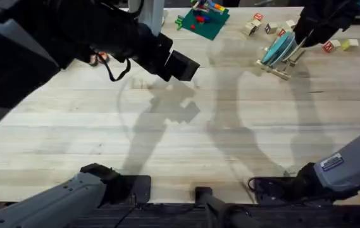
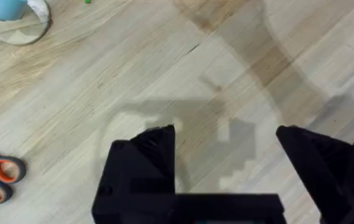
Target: Pick up the plates from the table one by one and place each into a slot on the dish rack.
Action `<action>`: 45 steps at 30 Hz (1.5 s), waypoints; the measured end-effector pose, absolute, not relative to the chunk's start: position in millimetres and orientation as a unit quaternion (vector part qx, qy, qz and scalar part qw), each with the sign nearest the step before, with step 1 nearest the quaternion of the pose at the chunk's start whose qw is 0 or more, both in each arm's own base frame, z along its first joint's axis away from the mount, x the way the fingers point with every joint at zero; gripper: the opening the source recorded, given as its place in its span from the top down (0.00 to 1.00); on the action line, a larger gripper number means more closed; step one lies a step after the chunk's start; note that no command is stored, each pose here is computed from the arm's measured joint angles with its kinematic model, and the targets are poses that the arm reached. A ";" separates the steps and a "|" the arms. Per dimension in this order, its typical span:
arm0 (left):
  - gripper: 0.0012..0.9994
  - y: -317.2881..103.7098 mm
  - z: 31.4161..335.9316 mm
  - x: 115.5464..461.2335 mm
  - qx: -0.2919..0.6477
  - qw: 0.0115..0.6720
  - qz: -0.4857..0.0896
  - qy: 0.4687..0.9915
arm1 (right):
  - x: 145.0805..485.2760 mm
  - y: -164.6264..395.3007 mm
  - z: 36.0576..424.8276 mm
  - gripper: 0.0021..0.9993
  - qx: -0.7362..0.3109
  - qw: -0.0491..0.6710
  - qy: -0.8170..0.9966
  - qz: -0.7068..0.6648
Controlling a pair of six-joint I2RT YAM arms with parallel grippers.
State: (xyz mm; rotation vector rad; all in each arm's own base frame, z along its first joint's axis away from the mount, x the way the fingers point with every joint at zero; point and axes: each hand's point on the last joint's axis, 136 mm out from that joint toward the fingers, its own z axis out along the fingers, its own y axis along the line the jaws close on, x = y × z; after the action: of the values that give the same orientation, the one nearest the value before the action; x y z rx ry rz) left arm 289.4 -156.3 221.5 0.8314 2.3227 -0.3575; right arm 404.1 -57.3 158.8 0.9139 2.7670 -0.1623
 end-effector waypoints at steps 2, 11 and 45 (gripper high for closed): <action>0.01 -156.3 221.5 289.4 0.316 0.319 -0.136 0.883 | 404.0 -57.3 158.9 0.92 0.311 0.111 0.942 -0.055; 0.01 -156.3 221.5 289.4 0.316 0.319 -0.136 0.883 | 404.1 -57.3 158.8 0.81 0.311 0.111 0.942 -0.055; 0.01 -155.8 220.4 288.1 0.316 0.315 -0.136 0.884 | 306.2 -26.6 270.3 0.00 0.244 0.164 0.955 -0.041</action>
State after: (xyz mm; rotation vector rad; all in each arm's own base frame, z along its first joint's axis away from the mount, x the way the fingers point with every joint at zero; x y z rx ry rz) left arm 288.1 -155.8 220.4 0.8323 2.3301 -0.3580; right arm 306.2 -26.6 270.3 0.6963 2.7218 -0.1176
